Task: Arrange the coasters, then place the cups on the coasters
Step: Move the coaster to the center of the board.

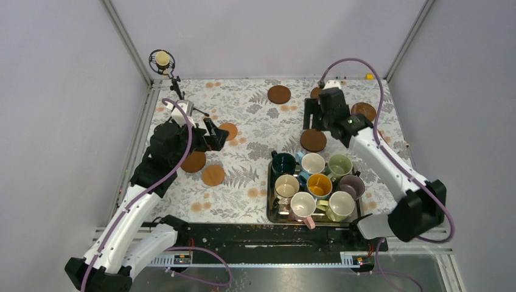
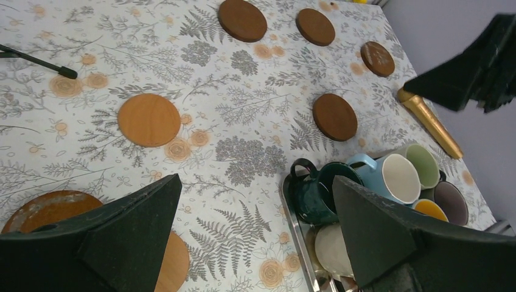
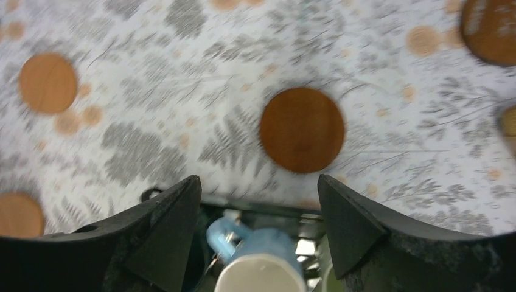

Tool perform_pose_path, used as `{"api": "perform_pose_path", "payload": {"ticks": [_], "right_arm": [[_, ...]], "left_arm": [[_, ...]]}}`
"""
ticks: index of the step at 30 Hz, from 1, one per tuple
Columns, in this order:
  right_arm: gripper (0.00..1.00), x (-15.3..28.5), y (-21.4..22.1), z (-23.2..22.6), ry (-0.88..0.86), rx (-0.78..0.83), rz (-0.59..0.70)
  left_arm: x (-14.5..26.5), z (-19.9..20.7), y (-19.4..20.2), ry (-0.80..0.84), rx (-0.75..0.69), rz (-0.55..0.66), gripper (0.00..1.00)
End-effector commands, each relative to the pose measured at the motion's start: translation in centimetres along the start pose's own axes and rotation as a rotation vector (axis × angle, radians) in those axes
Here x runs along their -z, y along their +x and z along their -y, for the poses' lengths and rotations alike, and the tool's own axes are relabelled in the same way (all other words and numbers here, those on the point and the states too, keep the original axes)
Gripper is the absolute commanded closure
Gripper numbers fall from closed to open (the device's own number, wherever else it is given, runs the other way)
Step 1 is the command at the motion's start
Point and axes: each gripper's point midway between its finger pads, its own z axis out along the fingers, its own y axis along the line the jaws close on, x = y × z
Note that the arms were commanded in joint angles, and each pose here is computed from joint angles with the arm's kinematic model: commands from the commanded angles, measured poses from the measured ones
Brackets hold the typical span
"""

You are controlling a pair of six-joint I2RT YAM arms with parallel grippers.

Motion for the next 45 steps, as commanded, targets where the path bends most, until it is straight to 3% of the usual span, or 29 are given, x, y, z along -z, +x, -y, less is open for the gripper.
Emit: {"api": "perform_pose_path", "payload": {"ticks": [1, 7, 18, 23, 30, 33, 37, 45], "right_arm": [[0.18, -1.8, -4.0, 5.4, 0.156, -0.008, -0.008], [0.01, -6.0, -5.3, 13.6, 0.345, -0.091, -0.095], [0.01, -13.1, -6.5, 25.5, 0.384, -0.342, -0.222], [0.01, -15.3, -8.1, 30.2, 0.426, -0.343, -0.239], [0.02, -18.3, -7.0, 32.9, 0.362, -0.398, -0.230], [0.03, -19.8, -5.6, 31.9, 0.284, -0.419, -0.247], [0.04, -19.6, -5.4, 32.9, 0.338, -0.458, -0.254], [0.07, -19.9, -3.0, 33.5, 0.335, -0.769, -0.264]], "left_arm": [[0.8, 0.4, -2.7, -0.006, -0.011, 0.089, 0.01], [0.5, 1.3, -2.2, 0.046, -0.002, 0.071, 0.01], [0.4, 1.5, -2.1, 0.062, -0.002, 0.068, 0.01], [0.4, 1.6, -2.1, 0.068, -0.004, 0.068, 0.01], [0.3, 1.6, -2.0, 0.068, -0.003, 0.062, 0.01], [0.2, 1.6, -2.0, 0.069, -0.003, 0.057, 0.01], [0.0, 1.7, -2.0, 0.074, -0.003, 0.053, 0.01], [0.3, 1.7, -2.2, 0.071, -0.015, 0.063, 0.01]]}}
